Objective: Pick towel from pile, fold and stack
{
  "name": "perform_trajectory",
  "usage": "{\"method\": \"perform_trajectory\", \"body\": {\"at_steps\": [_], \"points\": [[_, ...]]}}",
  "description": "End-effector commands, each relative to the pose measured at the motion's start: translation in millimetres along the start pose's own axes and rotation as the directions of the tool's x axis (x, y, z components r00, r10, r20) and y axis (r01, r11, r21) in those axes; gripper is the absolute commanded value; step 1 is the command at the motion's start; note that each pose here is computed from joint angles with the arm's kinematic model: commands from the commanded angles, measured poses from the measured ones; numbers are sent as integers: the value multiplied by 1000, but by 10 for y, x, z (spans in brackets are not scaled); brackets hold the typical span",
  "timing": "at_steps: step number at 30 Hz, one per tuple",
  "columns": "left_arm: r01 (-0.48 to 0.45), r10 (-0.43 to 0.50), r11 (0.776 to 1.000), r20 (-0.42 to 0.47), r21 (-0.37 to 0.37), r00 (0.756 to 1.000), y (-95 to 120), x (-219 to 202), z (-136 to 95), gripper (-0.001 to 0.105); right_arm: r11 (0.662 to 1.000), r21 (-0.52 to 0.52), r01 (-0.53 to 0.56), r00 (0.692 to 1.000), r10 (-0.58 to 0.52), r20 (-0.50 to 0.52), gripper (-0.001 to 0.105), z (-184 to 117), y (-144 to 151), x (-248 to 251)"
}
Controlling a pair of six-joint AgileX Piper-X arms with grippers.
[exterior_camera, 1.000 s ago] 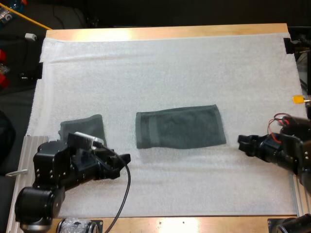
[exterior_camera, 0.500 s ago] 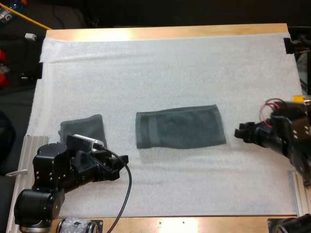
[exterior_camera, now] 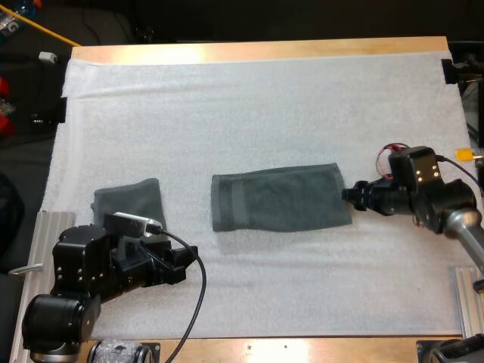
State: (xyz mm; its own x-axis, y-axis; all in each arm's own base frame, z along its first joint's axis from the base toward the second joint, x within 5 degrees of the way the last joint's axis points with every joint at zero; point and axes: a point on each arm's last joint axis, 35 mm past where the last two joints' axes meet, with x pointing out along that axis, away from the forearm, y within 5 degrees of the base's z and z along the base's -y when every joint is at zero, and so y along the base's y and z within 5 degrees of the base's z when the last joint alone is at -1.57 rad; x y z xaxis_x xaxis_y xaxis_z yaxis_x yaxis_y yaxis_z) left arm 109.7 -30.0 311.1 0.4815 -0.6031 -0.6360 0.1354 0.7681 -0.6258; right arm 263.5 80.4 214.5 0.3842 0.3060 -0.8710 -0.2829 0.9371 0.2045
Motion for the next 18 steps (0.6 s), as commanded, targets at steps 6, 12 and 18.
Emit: {"method": "perform_trajectory", "body": {"at_steps": [6, 12, 18], "points": [[-7, 7, 1000, 1, 11, 1000, -16, -14, -4, 59, 987, 102, -123, 991, 127, -35, 56, 13, -298, 208], [-12, 12, 1000, 3, 9, 1000, -14, -14, -4, 59, 975, 133, -181, 981, 189, -50, 56, 5, -384, 401], [-12, 12, 1000, 3, 9, 1000, -14, -14, -4, 59, 964, 159, -213, 969, 229, -91, 56, -40, -421, 604]]}}
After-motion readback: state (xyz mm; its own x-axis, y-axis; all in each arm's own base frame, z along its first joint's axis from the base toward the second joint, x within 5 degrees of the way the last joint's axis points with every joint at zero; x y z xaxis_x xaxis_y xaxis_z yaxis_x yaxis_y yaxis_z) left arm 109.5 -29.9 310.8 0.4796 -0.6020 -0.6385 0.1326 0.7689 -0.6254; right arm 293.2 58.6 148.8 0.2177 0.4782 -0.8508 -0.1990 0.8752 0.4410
